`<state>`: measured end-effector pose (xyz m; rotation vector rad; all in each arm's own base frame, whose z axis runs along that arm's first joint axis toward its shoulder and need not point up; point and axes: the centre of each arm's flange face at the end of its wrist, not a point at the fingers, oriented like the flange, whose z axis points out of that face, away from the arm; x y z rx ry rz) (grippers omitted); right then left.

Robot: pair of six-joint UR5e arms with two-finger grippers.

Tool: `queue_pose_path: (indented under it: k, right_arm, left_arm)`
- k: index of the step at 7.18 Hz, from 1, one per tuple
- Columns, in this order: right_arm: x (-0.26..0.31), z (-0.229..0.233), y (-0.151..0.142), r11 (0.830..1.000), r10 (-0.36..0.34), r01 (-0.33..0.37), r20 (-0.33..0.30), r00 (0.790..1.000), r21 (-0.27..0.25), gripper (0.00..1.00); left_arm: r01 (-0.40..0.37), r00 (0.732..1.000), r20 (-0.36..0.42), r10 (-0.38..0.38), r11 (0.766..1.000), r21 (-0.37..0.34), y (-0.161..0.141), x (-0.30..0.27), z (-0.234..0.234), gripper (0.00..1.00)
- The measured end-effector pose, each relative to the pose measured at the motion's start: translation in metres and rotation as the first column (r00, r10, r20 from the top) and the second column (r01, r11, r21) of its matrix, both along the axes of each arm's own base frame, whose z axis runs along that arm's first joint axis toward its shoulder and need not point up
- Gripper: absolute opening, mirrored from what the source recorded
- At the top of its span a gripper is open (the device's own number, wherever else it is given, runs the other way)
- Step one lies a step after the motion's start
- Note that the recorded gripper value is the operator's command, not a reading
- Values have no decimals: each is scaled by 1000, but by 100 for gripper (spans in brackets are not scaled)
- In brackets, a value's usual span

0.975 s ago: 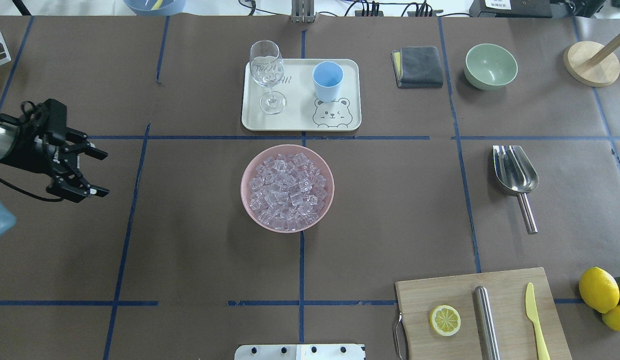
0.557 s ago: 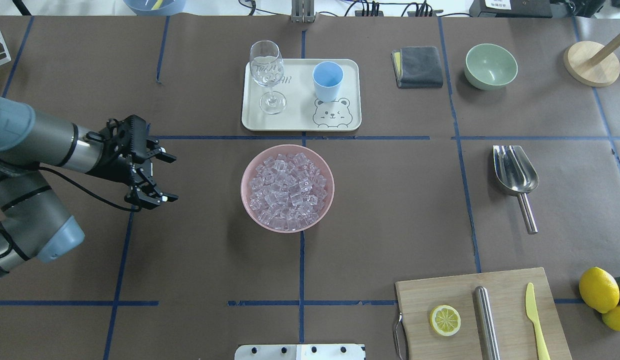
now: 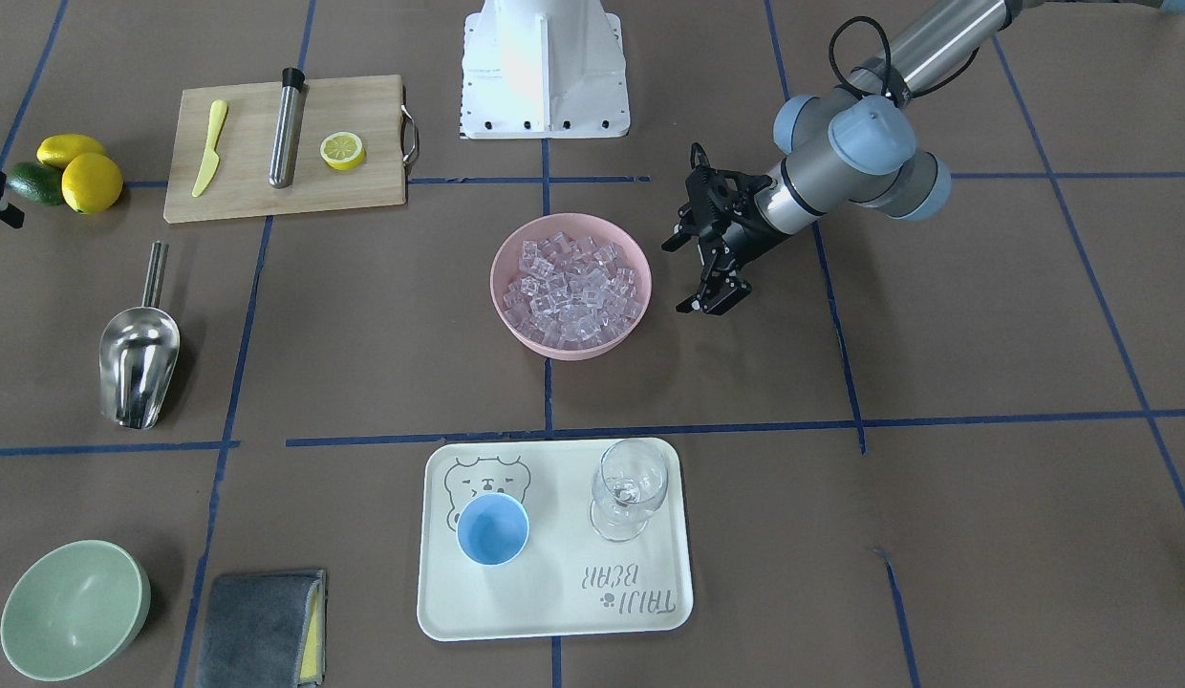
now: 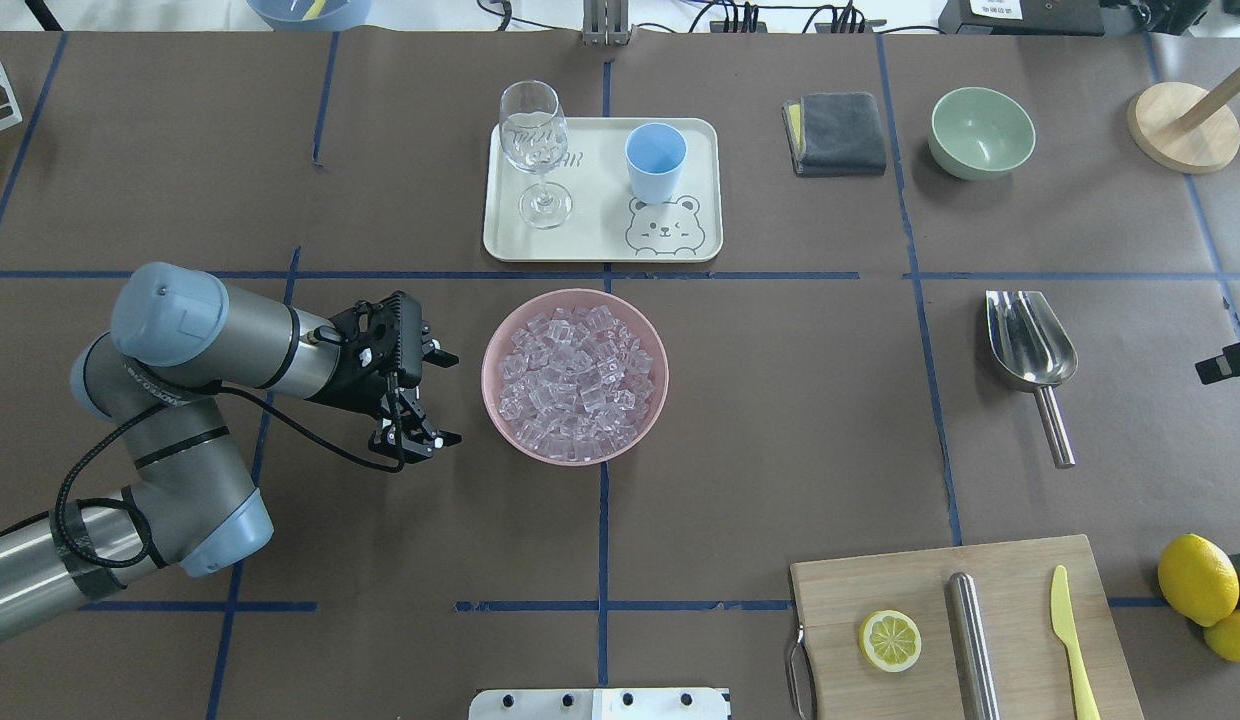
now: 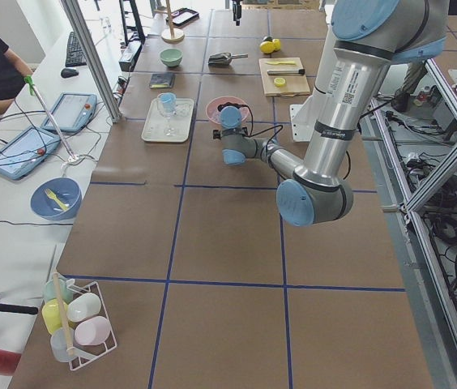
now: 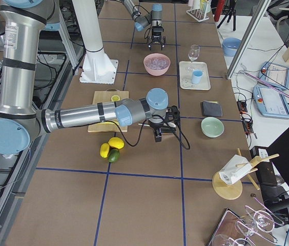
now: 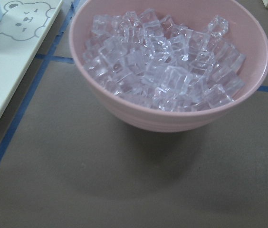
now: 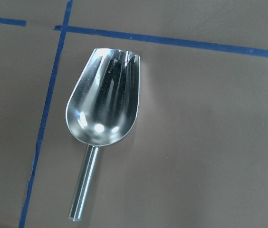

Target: Put ice in cup with scoop

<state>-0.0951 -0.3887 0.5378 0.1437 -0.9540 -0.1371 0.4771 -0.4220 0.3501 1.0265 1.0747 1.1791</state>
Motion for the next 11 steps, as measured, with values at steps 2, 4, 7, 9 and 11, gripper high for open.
queue_pose_path:
  k: [2,4,7,9,11]
  right_arm:
    - [-35,-3,24,995,82,-81,15,997,-66,100]
    - [-71,-6,37,985,146,-145,-4,989,-91,100]
    - [-121,-7,47,974,219,-222,-56,974,-40,100]
    - [-133,-11,47,974,226,-227,-56,973,-19,100]
    - [-146,-9,52,973,233,-232,-77,970,20,100]
  left_arm:
    - [-2,1000,1,2,1000,0,0,5,-2,100]
    - [-4,1000,5,4,1000,-2,0,7,1,100]
    - [-4,1000,7,4,1000,-2,0,7,2,100]
    - [-3,1000,7,3,1000,-2,0,7,2,100]
    - [-3,1000,7,3,1000,-2,0,7,2,100]
